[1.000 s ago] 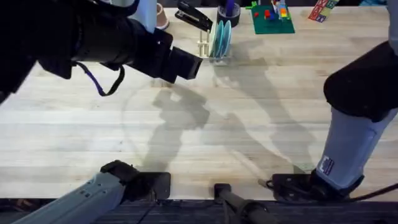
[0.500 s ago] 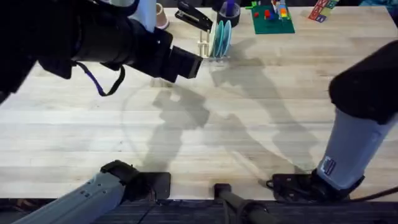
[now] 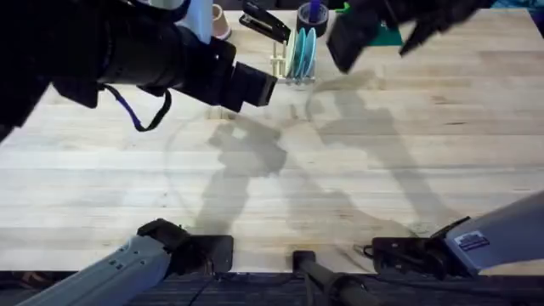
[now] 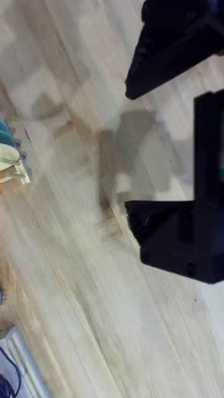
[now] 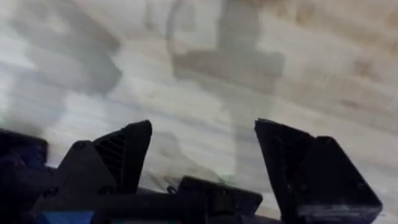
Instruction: Pick up the plates from the table one by one and place each into a slot on the dish rack.
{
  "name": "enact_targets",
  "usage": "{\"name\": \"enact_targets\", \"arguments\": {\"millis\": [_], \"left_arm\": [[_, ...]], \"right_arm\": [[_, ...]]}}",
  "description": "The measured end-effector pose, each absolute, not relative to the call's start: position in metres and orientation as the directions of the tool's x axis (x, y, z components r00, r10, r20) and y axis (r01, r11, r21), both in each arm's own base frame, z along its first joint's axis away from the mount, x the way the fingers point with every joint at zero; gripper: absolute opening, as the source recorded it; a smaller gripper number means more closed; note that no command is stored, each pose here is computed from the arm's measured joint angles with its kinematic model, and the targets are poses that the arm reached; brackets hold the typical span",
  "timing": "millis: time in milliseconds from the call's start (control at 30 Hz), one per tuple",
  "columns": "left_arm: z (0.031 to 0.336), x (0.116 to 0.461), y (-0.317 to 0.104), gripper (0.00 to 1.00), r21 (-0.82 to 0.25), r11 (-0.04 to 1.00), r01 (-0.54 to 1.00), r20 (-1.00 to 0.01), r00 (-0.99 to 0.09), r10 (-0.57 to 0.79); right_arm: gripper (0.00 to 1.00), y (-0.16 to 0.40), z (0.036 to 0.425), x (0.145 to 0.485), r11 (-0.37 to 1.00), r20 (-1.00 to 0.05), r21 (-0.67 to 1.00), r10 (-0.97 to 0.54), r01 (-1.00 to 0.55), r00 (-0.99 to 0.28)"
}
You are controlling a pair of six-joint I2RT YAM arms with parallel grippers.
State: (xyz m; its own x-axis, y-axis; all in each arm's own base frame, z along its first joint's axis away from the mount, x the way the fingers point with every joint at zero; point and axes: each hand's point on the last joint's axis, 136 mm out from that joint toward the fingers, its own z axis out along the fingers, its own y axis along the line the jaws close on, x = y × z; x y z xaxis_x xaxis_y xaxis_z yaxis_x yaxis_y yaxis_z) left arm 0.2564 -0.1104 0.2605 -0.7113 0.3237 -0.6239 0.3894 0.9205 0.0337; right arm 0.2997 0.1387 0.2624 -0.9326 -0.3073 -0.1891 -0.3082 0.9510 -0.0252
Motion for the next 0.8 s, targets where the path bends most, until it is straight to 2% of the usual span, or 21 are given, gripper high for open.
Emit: {"name": "enact_targets", "arguments": {"millis": [333,633,800], "left_arm": [[0.261,0.256,-0.110,0.992,0.033,0.921,0.389,-0.624,-0.711,0.323],[0.260,0.256,-0.110,0.993,0.034,0.921,0.389,-0.621,-0.713,0.324],[0.258,0.254,-0.109,0.992,0.034,0.920,0.390,-0.611,-0.720,0.328]], "right_arm": [[0.995,0.131,0.211,0.278,0.958,-0.227,0.028,-0.271,-0.285,-0.935],[0.995,0.145,0.216,0.296,0.953,-0.361,0.083,-0.245,-0.293,-0.900],[0.995,0.146,0.217,0.298,0.952,-0.371,0.087,-0.243,-0.294,-0.896]]}}
